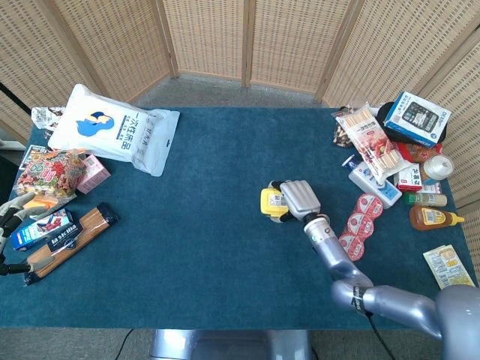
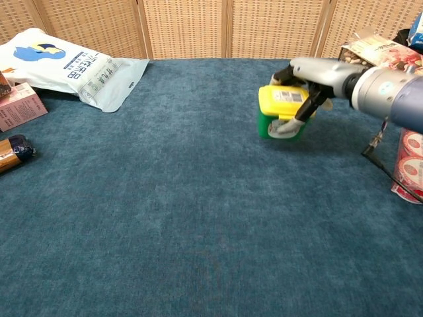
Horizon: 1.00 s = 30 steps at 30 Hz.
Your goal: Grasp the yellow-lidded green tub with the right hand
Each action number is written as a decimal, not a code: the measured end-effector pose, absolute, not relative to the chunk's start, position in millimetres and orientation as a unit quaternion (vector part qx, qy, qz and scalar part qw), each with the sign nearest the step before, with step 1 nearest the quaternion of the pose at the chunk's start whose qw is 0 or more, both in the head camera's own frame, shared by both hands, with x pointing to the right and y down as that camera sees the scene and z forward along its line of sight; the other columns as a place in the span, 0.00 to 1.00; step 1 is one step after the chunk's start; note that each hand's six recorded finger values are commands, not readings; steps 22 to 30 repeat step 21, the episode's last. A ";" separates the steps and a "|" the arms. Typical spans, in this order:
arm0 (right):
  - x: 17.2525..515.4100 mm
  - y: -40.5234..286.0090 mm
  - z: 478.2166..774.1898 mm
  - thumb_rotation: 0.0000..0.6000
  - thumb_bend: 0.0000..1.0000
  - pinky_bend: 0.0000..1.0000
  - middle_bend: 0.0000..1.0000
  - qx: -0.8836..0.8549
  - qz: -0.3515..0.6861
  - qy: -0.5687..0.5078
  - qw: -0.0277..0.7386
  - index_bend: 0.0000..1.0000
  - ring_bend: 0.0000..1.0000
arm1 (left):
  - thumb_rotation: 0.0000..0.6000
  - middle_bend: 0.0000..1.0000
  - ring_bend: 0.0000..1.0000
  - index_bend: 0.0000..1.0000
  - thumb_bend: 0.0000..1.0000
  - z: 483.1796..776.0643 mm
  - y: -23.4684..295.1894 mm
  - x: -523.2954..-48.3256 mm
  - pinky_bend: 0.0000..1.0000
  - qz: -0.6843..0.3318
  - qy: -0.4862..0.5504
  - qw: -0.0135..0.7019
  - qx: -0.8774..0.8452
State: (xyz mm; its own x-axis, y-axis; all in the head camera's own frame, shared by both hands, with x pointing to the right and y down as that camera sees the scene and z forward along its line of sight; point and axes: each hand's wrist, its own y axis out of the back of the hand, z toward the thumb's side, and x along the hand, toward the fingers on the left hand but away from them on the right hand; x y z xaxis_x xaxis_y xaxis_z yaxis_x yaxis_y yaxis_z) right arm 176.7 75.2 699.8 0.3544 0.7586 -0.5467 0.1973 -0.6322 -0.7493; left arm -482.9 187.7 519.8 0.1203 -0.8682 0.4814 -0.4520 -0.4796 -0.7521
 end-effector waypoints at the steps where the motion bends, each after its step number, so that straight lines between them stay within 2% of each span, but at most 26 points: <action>1: 175.7 73.9 692.4 1.00 0.28 0.85 0.67 -0.770 0.470 -0.314 0.297 0.51 0.75 | 1.00 0.00 0.00 0.23 0.00 520.0 187.5 -483.1 0.00 -0.476 0.461 0.217 -0.717; 7: 166.7 57.7 623.0 1.00 0.27 0.85 0.67 -0.770 0.430 -0.335 0.331 0.51 0.75 | 1.00 0.00 0.00 0.23 0.00 521.9 186.5 -486.2 0.00 -0.474 0.459 0.211 -0.721; 14: 163.9 24.8 524.3 1.00 0.27 0.85 0.67 -0.736 0.414 -0.370 0.387 0.50 0.76 | 1.00 0.00 0.00 0.23 0.00 520.8 187.4 -484.1 0.00 -0.464 0.455 0.209 -0.731; 17: 161.3 17.2 498.0 1.00 0.26 0.85 0.67 -0.725 0.415 -0.383 0.394 0.50 0.76 | 1.00 0.00 0.00 0.23 0.00 520.8 188.3 -484.0 0.00 -0.465 0.453 0.209 -0.732; 20: 157.9 14.3 483.7 1.00 0.26 0.85 0.67 -0.719 0.415 -0.389 0.399 0.50 0.76 | 1.00 0.00 0.00 0.23 0.00 520.1 189.5 -483.5 0.00 -0.465 0.452 0.210 -0.732; 30: 157.8 14.1 482.5 1.00 0.26 0.85 0.67 -0.718 0.416 -0.389 0.399 0.50 0.76 | 1.00 0.00 0.00 0.23 0.00 519.8 189.9 -483.3 0.00 -0.465 0.452 0.211 -0.732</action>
